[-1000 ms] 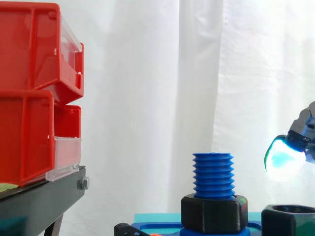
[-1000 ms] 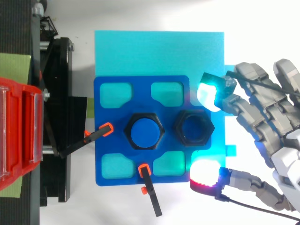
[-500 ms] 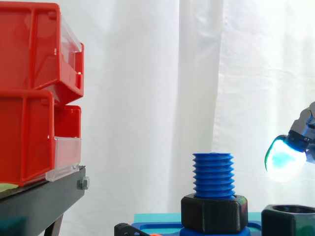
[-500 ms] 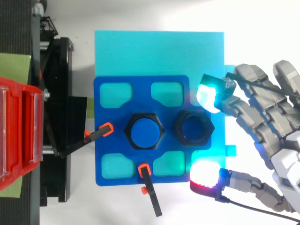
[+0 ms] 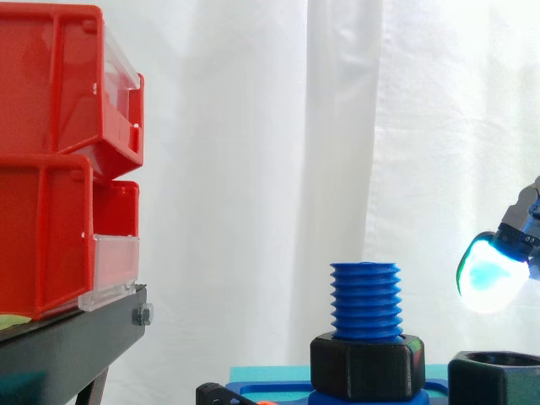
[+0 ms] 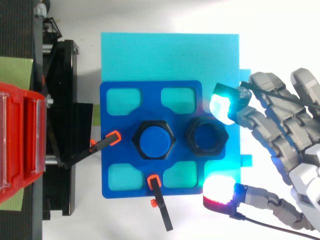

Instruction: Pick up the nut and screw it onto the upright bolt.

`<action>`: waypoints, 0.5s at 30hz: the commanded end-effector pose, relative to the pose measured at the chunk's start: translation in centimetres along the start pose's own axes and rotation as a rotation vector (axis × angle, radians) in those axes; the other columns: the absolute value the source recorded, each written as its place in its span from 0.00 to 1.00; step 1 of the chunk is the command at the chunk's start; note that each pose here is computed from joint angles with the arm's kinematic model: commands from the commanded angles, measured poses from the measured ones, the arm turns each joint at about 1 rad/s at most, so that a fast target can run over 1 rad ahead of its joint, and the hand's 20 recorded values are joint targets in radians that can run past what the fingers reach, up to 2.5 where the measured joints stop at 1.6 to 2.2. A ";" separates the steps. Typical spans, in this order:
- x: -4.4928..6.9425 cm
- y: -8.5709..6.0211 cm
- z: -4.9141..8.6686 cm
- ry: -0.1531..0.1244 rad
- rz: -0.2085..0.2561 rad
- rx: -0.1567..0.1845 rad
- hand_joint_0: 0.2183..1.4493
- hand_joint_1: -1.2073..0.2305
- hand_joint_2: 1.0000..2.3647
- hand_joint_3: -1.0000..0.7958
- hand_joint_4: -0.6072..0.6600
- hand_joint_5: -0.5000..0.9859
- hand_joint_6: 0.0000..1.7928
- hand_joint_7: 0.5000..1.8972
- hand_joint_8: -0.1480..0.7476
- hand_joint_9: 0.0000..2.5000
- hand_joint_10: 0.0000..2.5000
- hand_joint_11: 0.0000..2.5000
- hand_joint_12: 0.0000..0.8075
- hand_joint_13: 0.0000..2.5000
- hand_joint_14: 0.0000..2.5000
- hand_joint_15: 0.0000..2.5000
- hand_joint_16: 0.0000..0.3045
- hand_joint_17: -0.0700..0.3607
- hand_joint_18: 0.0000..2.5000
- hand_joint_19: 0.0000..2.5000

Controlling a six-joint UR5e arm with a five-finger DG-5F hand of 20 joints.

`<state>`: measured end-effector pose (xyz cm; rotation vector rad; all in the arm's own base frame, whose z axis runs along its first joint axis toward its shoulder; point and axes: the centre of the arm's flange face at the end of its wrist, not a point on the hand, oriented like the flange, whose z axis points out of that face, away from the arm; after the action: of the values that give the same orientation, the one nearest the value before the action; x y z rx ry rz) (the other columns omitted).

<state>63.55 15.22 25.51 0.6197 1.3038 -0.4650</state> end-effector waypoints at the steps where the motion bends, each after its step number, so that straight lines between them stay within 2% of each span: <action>1: 0.0 0.0 0.0 0.000 -0.001 0.000 0.10 0.31 0.00 0.28 0.71 0.17 0.28 0.14 0.54 0.12 0.00 0.00 0.59 0.12 0.00 0.00 0.22 0.52 0.09 0.00; 3: 0.1 0.0 -0.1 0.000 -0.001 0.000 0.10 0.31 0.00 0.28 0.71 0.17 0.28 0.14 0.54 0.12 0.00 0.00 0.59 0.12 0.00 0.00 0.22 0.52 0.09 0.00; 5: 0.9 0.5 -0.1 0.004 -0.005 -0.001 0.10 0.31 0.00 0.28 0.71 0.17 0.28 0.14 0.54 0.12 0.00 0.00 0.59 0.12 0.00 0.00 0.22 0.52 0.09 0.00; 8: 1.4 0.5 -0.1 0.003 -0.002 -0.005 0.10 0.32 0.00 0.28 0.71 0.17 0.28 0.14 0.54 0.12 0.00 0.00 0.59 0.12 0.00 0.00 0.22 0.52 0.09 0.00; 11: 1.1 0.7 0.1 0.002 0.005 -0.003 0.11 0.32 0.00 0.28 0.71 0.17 0.28 0.14 0.53 0.12 0.00 0.00 0.58 0.12 0.00 0.00 0.22 0.51 0.09 0.00; 15: 1.2 0.5 0.2 0.005 -0.010 -0.004 0.11 0.32 0.00 0.28 0.71 0.17 0.28 0.14 0.53 0.12 0.00 0.00 0.59 0.12 0.00 0.00 0.22 0.51 0.09 0.00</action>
<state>64.26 15.63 24.47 0.6170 1.3083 -0.4629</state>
